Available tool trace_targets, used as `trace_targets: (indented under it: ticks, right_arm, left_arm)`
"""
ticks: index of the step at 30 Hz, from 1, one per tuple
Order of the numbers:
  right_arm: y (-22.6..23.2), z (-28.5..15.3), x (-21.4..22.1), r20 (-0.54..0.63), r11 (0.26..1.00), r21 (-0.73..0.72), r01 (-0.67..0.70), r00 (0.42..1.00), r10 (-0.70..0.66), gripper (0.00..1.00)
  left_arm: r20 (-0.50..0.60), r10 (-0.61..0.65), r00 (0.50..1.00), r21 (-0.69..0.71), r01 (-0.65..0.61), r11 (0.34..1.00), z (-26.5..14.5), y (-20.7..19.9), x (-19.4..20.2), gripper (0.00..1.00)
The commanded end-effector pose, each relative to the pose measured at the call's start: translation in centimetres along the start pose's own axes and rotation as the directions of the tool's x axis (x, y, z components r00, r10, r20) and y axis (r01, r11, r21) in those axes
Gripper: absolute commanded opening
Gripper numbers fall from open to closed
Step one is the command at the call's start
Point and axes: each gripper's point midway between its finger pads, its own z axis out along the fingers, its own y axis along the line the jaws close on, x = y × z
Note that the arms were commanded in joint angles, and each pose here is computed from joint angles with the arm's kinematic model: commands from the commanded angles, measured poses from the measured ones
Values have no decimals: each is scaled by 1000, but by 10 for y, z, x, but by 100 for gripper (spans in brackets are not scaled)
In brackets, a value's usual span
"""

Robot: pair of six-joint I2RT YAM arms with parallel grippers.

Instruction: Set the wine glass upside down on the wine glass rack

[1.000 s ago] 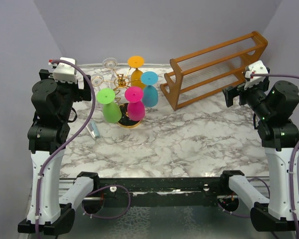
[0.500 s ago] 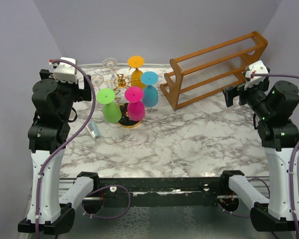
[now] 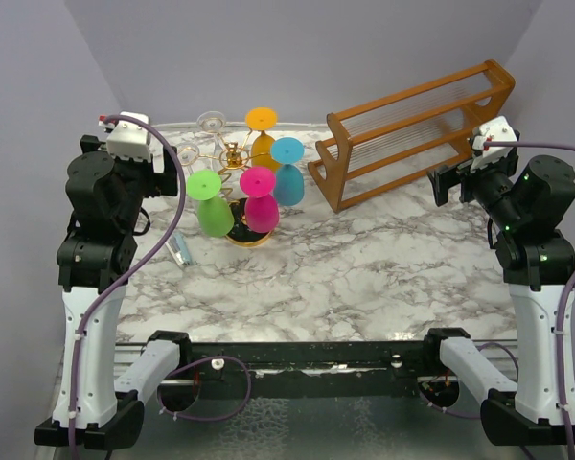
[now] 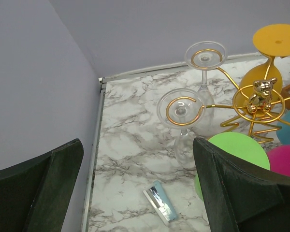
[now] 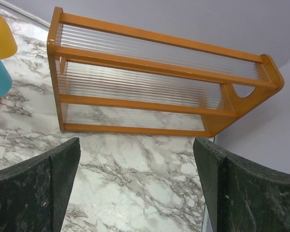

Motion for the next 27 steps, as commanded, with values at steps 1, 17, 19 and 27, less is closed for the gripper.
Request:
trace_targets:
  ticks: [1,17,19,27]
  right_arm:
    - [5,-3,-2,18,1000,-19,-10,1000,11,100]
    - [6,-2,2,13,999,-28,-17,1000,17,99]
    - [7,-2,1,16,999,-32,-17,1000,18,100]
    - [8,-1,3,18,999,-35,-17,1000,17,100]
  left_arm:
    - [17,-17,1000,-8,17,1000,-2,2,-2,99]
    - [8,-21,1000,21,21,1000,3,-5,6,99]
    - [9,-24,1000,27,24,999,3,-6,7,99]
    - [13,-25,1000,28,25,999,2,-7,8,99]
